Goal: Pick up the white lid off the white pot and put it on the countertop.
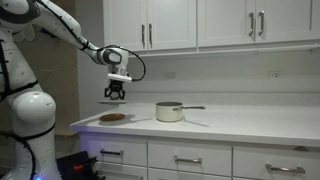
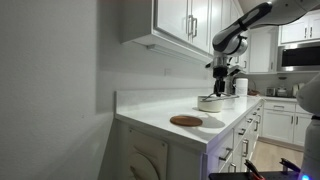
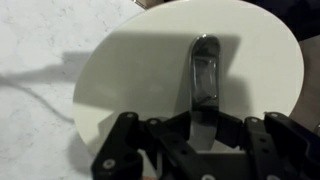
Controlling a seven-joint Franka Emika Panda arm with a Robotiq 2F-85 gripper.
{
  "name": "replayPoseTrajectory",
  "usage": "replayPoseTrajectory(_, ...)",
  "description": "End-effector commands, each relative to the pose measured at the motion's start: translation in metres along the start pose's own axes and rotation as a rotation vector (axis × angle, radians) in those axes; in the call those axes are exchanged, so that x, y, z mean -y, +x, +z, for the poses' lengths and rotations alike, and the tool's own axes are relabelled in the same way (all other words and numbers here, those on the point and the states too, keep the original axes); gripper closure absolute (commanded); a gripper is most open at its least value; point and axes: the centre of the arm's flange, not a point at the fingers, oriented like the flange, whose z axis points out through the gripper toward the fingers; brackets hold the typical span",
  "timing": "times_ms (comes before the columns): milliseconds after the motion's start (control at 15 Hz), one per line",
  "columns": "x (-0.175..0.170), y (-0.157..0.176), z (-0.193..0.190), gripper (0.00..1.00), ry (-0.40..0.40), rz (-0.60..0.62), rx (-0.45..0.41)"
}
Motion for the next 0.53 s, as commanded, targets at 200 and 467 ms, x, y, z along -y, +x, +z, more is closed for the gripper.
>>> replayPoseTrajectory(200, 0.05, 0.009, 0.021, 1.0, -0.017, -0.025, -0.041)
replayPoseTrajectory(467, 0.067, 0.005, 0.036, 1.0, -0.033, -0.03, -0.11)
